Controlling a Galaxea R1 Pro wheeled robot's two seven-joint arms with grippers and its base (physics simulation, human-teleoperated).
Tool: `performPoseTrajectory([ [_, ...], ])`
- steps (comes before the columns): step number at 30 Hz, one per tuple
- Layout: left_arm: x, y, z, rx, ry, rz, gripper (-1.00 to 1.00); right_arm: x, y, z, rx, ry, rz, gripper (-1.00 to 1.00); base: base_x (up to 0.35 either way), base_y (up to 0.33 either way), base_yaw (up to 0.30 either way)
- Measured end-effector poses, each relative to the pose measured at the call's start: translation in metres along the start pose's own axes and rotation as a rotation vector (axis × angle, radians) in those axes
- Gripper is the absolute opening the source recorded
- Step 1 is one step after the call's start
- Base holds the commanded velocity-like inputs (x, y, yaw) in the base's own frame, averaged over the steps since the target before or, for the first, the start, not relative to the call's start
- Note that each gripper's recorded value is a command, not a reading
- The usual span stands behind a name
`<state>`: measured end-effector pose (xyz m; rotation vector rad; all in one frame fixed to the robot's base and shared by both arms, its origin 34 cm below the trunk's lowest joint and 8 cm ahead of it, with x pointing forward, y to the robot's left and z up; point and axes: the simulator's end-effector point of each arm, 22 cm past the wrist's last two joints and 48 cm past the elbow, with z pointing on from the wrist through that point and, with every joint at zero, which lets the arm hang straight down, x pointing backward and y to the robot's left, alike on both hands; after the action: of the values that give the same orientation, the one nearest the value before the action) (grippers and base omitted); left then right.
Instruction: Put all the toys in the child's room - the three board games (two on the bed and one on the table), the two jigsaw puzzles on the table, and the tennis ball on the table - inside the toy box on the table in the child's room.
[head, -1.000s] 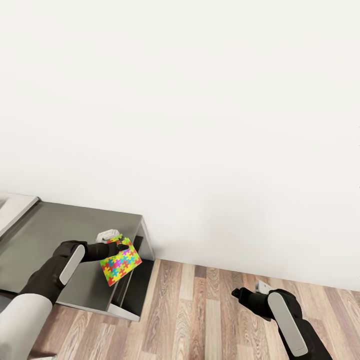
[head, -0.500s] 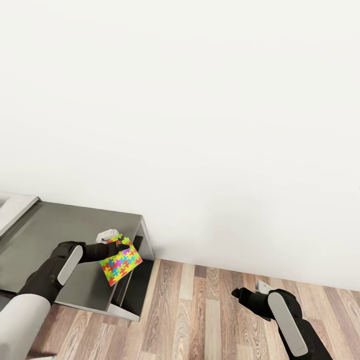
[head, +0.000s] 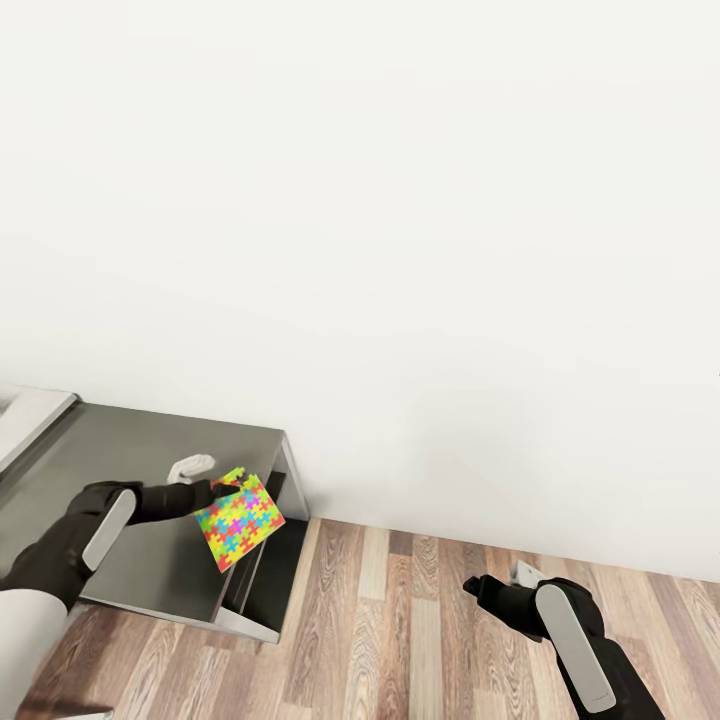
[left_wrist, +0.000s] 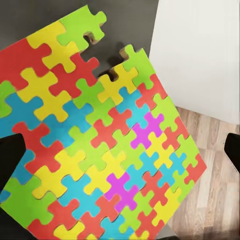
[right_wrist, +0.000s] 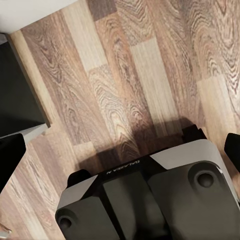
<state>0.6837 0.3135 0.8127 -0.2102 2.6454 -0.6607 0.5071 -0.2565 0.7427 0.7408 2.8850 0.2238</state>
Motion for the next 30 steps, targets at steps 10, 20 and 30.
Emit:
performPoseTrajectory([
  [10, -0.025, 0.002, -0.026, 0.094, -0.072, -0.053, 1.0, 0.001, 0.0, 0.0, 0.0, 0.001, 0.0, 1.0, 0.0, 0.0, 0.0],
  [20, -0.038, -0.038, -0.079, 0.402, -0.076, -0.037, 1.0, -0.001, 0.011, -0.004, -0.051, -0.01, -0.002, 1.0, 0.0, 0.0, -0.05],
  [30, -0.045, -0.063, -0.136, 0.616, -0.069, -0.032, 1.0, -0.016, 0.035, -0.021, -0.154, -0.058, -0.002, 1.0, 0.0, 0.0, -0.131],
])
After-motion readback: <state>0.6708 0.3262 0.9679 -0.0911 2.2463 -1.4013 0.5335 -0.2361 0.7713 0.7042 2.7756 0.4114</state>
